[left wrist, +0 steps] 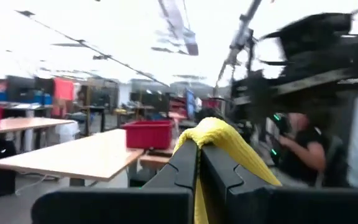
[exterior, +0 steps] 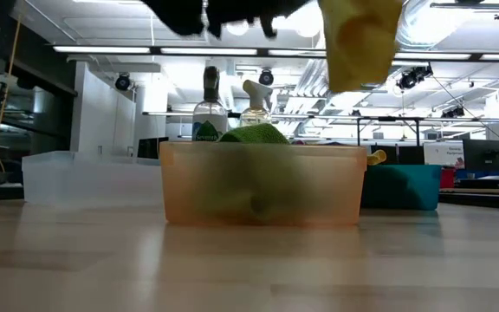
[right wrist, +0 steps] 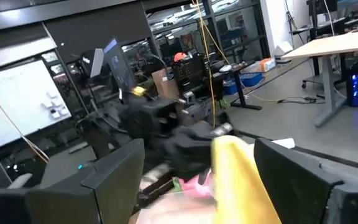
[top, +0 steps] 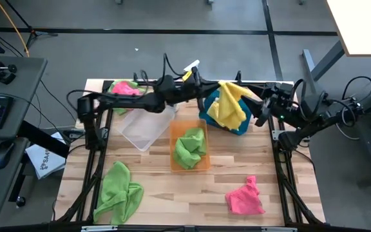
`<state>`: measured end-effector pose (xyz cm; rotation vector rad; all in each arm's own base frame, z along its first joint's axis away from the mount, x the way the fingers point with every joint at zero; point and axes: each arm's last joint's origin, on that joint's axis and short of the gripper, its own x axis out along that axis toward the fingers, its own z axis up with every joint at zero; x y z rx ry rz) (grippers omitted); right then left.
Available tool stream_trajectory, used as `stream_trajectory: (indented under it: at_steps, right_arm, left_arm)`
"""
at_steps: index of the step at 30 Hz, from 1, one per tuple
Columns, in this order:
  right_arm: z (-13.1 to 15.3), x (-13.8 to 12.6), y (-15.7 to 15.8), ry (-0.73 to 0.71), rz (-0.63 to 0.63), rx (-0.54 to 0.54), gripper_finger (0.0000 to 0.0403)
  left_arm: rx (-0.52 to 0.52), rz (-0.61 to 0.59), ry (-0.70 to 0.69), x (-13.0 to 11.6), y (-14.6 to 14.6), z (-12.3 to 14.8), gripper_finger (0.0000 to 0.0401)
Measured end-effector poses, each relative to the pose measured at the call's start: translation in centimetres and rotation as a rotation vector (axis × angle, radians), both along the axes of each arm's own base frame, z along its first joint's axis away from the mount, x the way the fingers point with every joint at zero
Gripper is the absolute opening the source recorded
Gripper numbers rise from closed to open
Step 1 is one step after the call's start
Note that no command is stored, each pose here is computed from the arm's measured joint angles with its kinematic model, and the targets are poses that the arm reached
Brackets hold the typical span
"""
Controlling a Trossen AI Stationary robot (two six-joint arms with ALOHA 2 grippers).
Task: Sort microfiber towel by color & place in baskets
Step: Put the yellow microfiber towel into the blue bin
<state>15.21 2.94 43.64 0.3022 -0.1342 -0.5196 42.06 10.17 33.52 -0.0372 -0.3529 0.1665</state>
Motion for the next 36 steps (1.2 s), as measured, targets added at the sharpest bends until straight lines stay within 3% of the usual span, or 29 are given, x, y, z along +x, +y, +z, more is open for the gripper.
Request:
stream_trajectory:
  at_steps: [4, 11, 14, 17, 20, 27, 31, 36]
  right_arm:
    - [-0.2, 0.0, 0.0, 0.032, -0.001, -0.019, 0.0299]
    - [-0.7, 0.1, 0.0, 0.073, -0.018, -0.017, 0.0299]
    - [-0.9, 0.2, -0.1, 0.08, -0.06, -0.01, 0.0299]
    - [-1.0, 0.2, -0.1, 0.087, -0.098, -0.011, 0.0299]
    - [-1.1, 0.4, -0.1, 0.09, -0.144, -0.005, 0.0299]
    - [-1.4, 0.7, -0.1, 0.083, -0.185, 0.03, 0.0299]
    - [-1.5, 0.8, -0.2, 0.073, -0.19, 0.053, 0.0299]
    - [-1.7, 1.0, -0.1, 0.076, -0.189, 0.067, 0.0299]
  left_arm:
    - [-0.076, 0.057, -0.007, 1.2, 2.1, -3.1, 0.0]
    - [-0.111, 0.128, 0.083, 3.5, 4.4, -8.0, 0.0]
    - [-0.201, 0.082, 0.091, 4.7, 4.8, -9.9, 0.0]
    - [-0.27, -0.053, 0.074, 6.1, 4.1, -10.3, 0.0]
    - [-0.216, -0.142, 0.07, 7.7, 2.3, -10.2, 0.0]
    - [-0.177, -0.208, 0.073, 10.1, -0.5, -10.5, 0.0]
    - [-0.164, -0.163, 0.201, 10.3, 0.0, -11.8, 0.0]
    - [-0.162, -0.048, 0.276, 9.7, 3.1, -12.6, 0.0]
